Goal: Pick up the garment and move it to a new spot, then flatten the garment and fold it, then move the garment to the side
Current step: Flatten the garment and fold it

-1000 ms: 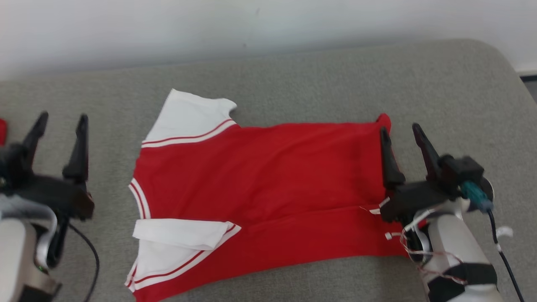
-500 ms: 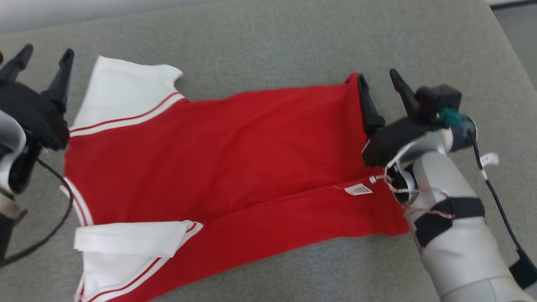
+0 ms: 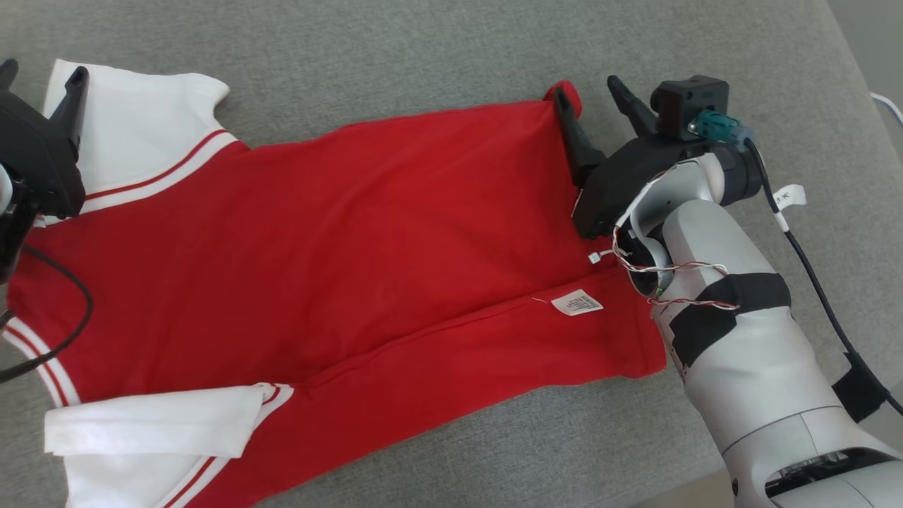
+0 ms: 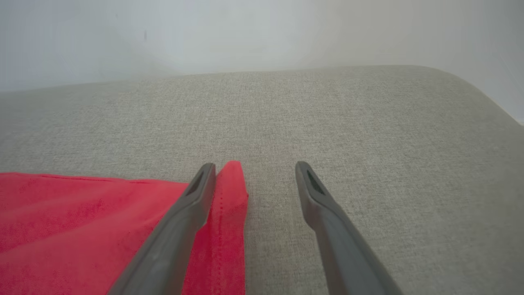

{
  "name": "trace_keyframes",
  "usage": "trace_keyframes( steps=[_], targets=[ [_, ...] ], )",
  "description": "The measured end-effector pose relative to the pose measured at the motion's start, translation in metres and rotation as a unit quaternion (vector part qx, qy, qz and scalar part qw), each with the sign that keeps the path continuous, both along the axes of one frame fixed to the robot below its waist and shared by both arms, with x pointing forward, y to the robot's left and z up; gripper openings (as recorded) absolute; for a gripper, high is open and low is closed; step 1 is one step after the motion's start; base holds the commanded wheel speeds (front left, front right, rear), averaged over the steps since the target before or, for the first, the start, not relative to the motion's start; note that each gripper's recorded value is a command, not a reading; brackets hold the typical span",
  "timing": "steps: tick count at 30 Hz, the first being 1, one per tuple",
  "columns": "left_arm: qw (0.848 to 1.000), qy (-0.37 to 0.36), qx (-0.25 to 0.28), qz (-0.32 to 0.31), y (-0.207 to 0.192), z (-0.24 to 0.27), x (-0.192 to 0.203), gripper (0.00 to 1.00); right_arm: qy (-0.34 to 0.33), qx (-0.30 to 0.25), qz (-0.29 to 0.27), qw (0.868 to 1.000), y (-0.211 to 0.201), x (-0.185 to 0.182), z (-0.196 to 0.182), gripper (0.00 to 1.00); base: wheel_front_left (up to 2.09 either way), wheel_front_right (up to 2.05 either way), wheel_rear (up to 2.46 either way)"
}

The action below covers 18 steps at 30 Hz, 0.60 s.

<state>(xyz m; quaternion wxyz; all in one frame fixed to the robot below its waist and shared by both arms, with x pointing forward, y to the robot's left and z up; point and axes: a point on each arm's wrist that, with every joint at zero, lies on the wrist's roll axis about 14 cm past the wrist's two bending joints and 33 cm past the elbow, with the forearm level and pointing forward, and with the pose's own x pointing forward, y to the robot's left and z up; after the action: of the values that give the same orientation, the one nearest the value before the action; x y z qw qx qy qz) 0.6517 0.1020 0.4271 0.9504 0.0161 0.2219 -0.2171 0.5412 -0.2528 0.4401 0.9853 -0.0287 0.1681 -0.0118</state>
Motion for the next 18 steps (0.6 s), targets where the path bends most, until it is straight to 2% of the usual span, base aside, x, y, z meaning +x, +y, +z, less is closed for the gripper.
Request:
trace_keyframes(
  steps=[17, 18],
  targets=[
    [0.999, 0.038, 0.01, 0.005, -0.003, -0.028, 0.006, 1.0, 0.072, 0.009, 0.015, 0.997, 0.012, 0.002, -0.022, 1.0, 0.0, 0.0, 0.0],
    [0.999, 0.044, 0.008, 0.006, -0.003, -0.03, 0.006, 1.0, 0.079, 0.009, 0.016, 0.997, 0.013, 0.002, -0.025, 0.75, 0.0, 0.0, 0.0]
  ],
)
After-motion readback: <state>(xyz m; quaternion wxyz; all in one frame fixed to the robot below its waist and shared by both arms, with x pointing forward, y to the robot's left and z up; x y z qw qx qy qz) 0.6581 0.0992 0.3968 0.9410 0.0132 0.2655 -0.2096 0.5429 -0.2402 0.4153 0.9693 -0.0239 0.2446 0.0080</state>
